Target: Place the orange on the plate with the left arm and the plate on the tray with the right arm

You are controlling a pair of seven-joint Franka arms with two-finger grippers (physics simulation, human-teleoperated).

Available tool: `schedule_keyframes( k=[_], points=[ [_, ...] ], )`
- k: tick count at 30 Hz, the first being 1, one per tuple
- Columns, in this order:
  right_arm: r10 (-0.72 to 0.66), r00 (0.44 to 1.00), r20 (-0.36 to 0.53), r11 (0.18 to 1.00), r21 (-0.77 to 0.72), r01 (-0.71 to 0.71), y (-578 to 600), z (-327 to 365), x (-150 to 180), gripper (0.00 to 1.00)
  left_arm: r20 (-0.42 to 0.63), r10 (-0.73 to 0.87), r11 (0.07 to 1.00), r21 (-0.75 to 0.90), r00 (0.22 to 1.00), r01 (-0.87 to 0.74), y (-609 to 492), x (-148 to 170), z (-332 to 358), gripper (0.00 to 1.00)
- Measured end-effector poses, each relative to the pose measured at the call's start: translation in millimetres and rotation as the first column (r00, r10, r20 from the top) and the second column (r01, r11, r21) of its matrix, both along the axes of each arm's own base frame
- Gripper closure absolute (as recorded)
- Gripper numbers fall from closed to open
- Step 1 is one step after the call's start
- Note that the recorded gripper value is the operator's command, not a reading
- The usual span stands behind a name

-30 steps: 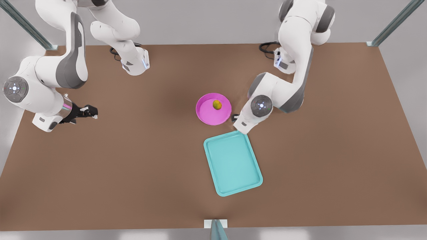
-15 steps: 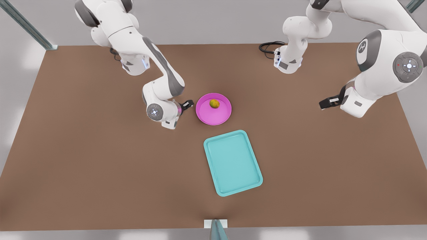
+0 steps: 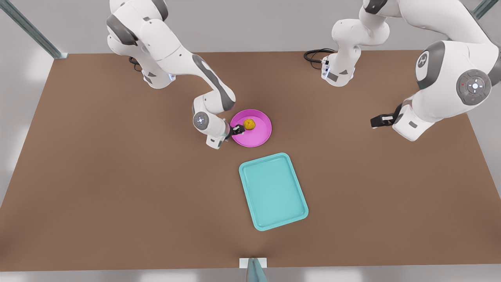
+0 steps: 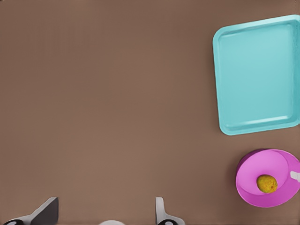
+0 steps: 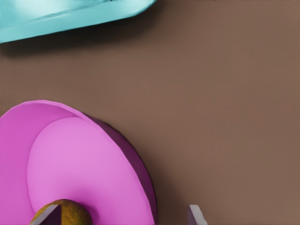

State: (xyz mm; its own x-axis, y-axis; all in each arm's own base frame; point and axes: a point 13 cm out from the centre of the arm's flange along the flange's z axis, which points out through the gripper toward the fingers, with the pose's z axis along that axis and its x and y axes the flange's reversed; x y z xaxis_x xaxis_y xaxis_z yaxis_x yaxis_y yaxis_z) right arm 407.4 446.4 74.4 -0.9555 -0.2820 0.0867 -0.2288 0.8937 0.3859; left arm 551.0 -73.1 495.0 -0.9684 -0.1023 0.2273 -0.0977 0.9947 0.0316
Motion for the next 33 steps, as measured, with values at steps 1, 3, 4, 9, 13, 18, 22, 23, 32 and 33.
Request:
schedule_keyframes(
  k=[1, 3, 4, 9, 13, 18, 22, 23, 32, 33],
  points=[
    [-0.008, 1.0, 0.004, 1.0, -0.001, 0.008, 0.6, -3.2, 1.8, 0.0, 0.0, -0.007, 1.0, -0.002, 1.0, 0.007, -1.4, -0.1, 0.1, 0.0],
    [-0.022, 1.0, 0.009, 1.0, -0.002, 0.022, 2.7, -10.1, 6.6, 0.0, 0.0, -0.018, 1.0, -0.005, 1.0, 0.018, -3.1, -0.3, 0.2, 0.0],
    [-0.028, 1.0, 0.01, 1.0, -0.003, 0.028, 3.7, -14.3, 8.4, 0.0, 0.0, -0.021, 1.0, -0.005, 1.0, 0.021, -3.3, -0.4, 0.3, 0.0],
    [-0.028, 1.0, 0.003, 1.0, -0.009, 0.028, 16.7, -33.8, 4.2, 0.0, -0.002, -0.037, 0.999, -0.009, 0.999, 0.037, -3.8, -1.2, 0.3, 0.0],
    [-0.027, 1.0, -0.001, 1.0, -0.002, 0.027, 20.7, -34.9, 1.8, 0.44, -0.004, -0.05, 0.999, -0.012, 0.999, 0.05, -6.1, -2.1, 0.1, 0.0],
    [-0.011, 1.0, -0.004, 1.0, 0.011, 0.011, 22.5, -32.5, -0.2, 0.75, -0.005, -0.06, 0.998, -0.014, 0.998, 0.06, -7.0, -3.1, 0.7, 0.0],
    [0.013, 1.0, 0.0, 1.0, 0.019, -0.013, 29.3, -25.6, -2.3, 0.79, -0.003, -0.065, 0.998, -0.015, 0.998, 0.065, -7.0, -4.7, 3.5, 0.0],
    [0.018, 1.0, 0.004, 1.0, 0.025, -0.018, 33.2, -21.7, -0.8, 0.79, -0.003, -0.066, 0.998, -0.016, 0.998, 0.066, -7.0, -4.9, 3.6, 0.0],
    [0.028, 0.998, 0.059, 0.996, 0.087, -0.033, 56.6, 40.8, 17.1, 0.79, -0.012, -0.079, 0.997, -0.018, 0.997, 0.078, -9.9, -6.0, 0.6, 0.0],
    [0.023, 0.997, 0.072, 0.995, 0.099, -0.03, 58.5, 52.3, 22.9, 0.79, -0.012, -0.082, 0.997, -0.018, 0.997, 0.081, -11.2, -6.2, 0.4, 0.0]
  ],
)
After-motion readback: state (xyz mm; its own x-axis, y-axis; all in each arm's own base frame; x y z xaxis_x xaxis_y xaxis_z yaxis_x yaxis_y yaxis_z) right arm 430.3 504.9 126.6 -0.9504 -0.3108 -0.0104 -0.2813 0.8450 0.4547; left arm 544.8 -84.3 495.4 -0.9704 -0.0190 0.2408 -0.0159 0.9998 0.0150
